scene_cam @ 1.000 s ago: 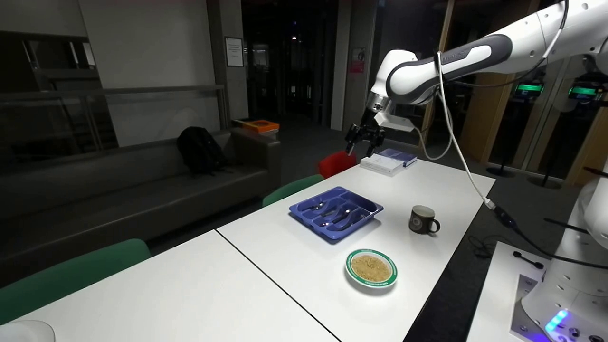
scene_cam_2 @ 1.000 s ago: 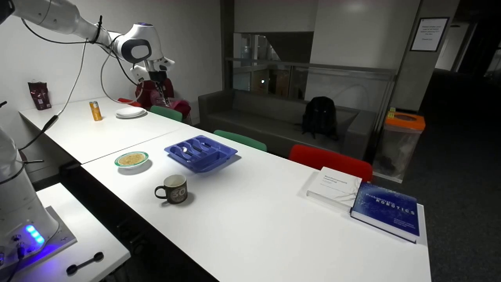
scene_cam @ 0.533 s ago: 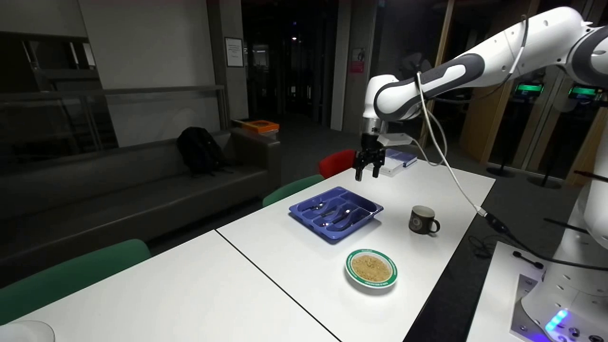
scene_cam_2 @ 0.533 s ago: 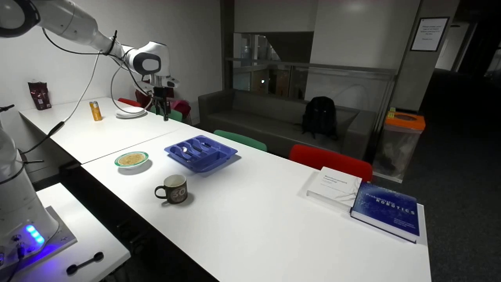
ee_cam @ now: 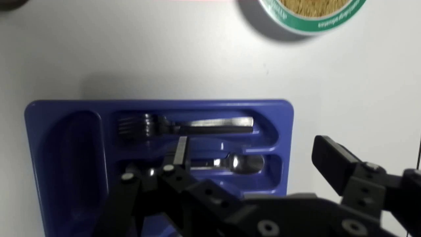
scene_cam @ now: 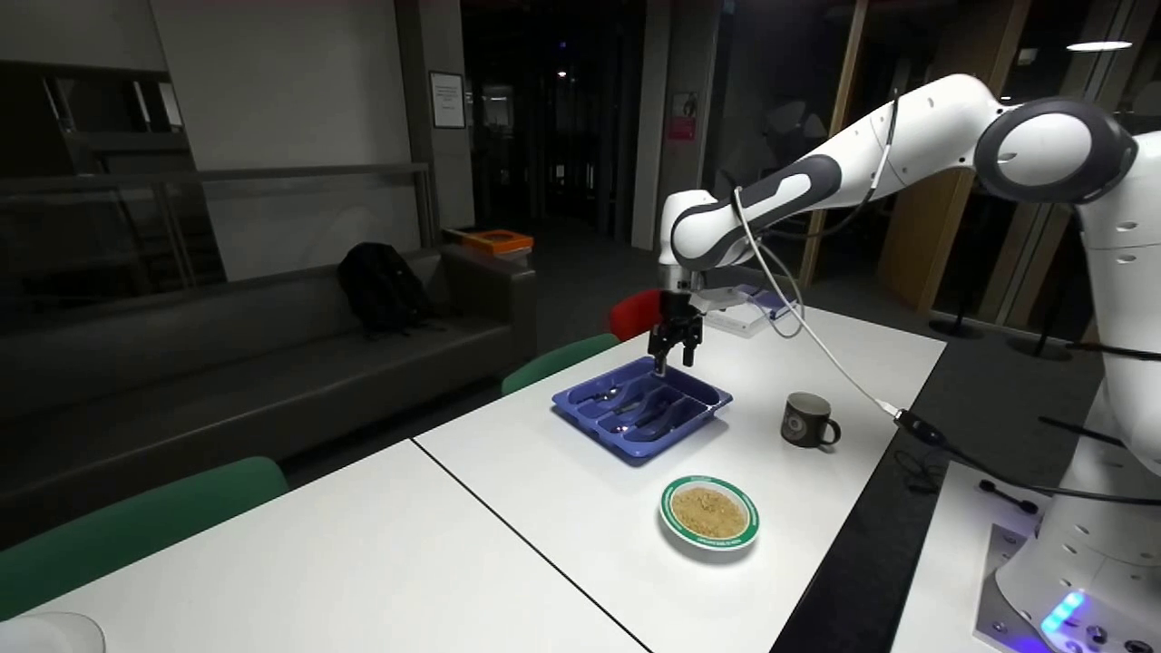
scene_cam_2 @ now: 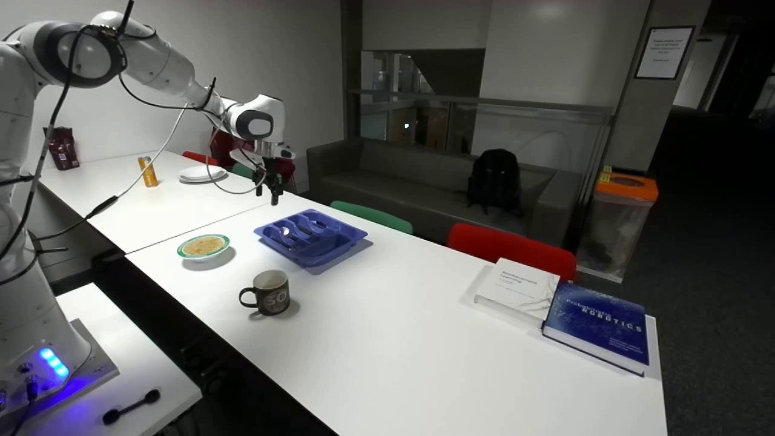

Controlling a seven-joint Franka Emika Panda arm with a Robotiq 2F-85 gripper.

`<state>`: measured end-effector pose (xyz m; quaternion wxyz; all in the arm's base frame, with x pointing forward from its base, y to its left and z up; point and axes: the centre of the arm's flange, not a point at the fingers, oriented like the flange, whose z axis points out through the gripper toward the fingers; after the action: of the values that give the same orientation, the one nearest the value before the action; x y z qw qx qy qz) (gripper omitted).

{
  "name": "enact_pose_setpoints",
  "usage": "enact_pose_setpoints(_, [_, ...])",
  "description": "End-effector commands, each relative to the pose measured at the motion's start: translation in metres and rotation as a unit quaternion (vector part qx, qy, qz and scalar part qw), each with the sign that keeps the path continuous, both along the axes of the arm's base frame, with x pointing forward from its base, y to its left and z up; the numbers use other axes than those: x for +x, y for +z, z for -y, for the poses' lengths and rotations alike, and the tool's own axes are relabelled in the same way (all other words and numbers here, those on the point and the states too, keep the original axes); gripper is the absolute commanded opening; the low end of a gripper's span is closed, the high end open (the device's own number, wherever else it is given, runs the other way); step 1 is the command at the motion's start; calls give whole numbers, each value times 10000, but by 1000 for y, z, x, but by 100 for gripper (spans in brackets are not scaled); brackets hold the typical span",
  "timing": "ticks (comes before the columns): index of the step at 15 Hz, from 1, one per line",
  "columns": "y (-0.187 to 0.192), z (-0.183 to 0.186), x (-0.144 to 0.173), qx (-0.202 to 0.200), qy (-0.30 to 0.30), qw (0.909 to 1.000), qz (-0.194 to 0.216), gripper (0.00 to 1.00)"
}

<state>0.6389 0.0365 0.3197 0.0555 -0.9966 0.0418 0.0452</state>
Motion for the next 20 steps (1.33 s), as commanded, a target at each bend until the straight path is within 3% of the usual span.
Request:
enact_pose_setpoints(1, [-8,7,38,-138,-827,9945,632,100])
enact_pose_setpoints(6, [-11,15,27,-150,-2159,9702,1090,100])
enact_pose_setpoints(10, [-7,11,11,-191,-3171,9448,806,100])
enact_pose_setpoints(11, [-4,9,6,-209,-3239,9437,640,100])
enact_pose_setpoints(12, [1,9,-1,-172,-3127,9489,379,100])
enact_pose_setpoints(13, [-22,10,24,-202,-3012,9512,635,100])
enact_pose_setpoints(15, [-17,8,17,-233,-3018,9520,453,100])
enact_pose_setpoints(17, [-11,8,13,-167,-3055,9506,523,100])
enact_pose_setpoints(18, [-16,7,17,-6,-3239,9440,630,100])
enact_pose_setpoints(20, [-32,6,36,305,-3771,9214,882,100])
